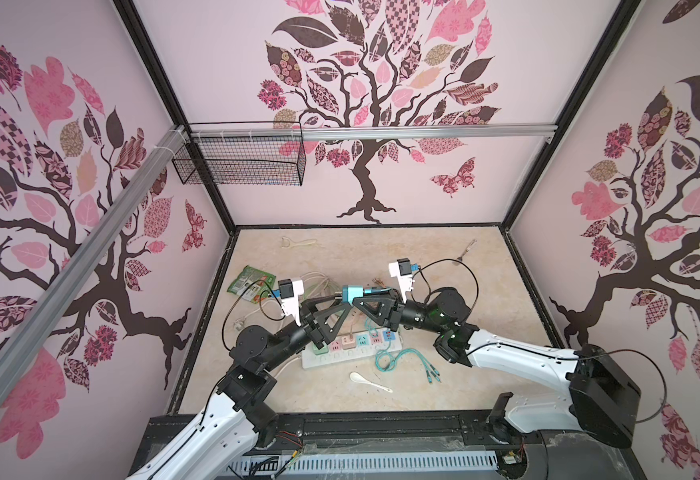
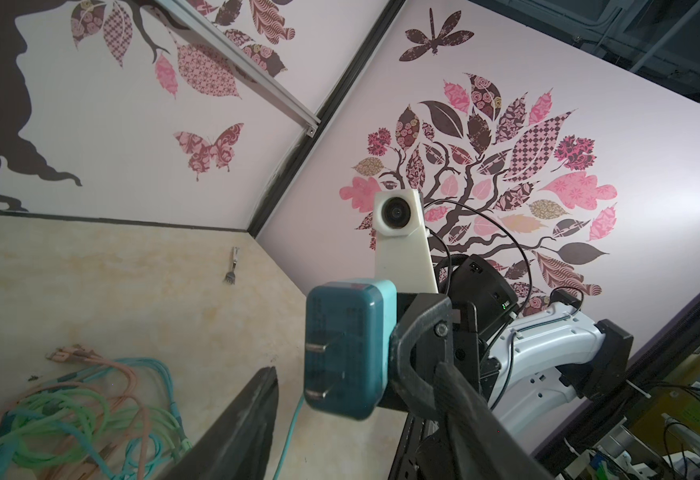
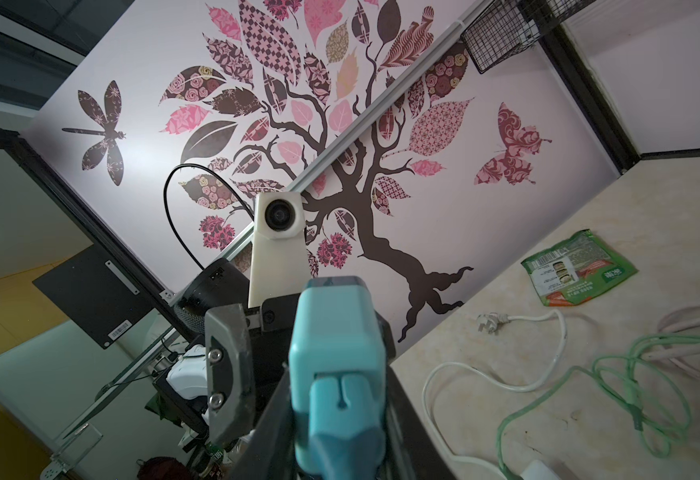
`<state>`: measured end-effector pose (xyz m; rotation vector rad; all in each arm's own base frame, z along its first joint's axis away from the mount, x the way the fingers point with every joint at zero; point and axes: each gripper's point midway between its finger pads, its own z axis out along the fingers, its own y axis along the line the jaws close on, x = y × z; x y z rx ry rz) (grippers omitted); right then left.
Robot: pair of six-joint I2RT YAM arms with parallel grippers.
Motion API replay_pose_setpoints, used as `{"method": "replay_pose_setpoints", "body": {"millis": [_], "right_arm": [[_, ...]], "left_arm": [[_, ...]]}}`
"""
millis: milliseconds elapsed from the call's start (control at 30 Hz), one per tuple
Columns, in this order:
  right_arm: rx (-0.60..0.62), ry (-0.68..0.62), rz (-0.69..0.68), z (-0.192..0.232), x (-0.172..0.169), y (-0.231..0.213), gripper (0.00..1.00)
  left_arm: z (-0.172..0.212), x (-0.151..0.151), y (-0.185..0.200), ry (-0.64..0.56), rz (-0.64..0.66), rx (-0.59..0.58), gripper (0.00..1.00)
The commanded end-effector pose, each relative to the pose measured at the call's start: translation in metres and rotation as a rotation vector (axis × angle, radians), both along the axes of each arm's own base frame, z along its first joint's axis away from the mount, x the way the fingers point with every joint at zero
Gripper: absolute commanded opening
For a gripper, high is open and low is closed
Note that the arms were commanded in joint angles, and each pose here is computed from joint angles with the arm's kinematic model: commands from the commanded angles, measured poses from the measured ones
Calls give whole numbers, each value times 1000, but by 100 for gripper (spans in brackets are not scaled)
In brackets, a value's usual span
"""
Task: Insert the plug
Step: 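Open the left gripper and carry the teal charger away with the right gripper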
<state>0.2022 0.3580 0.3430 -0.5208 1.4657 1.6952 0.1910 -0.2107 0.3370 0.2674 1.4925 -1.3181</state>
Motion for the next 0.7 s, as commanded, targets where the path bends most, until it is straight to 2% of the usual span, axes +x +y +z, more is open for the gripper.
{"method": "replay_pose_setpoints", "body": {"millis": [0, 167, 367, 567, 667], "right_arm": [[-46, -33, -54, 2, 2, -11, 10], [-62, -24, -112, 5, 17, -31, 9], [-155, -87, -154, 15, 20, -42, 9], [-195, -104, -153, 16, 19, -44, 9], [-240, -111, -182, 16, 26, -49, 9]], "left_arm": [[6, -4, 5, -5, 17, 32, 66], [-9, -7, 12, 49, 39, 72, 70], [-24, -16, 24, 79, 65, 103, 72], [-29, -20, 40, 82, 132, 100, 74], [-41, -14, 49, 141, 195, 148, 74]]}}
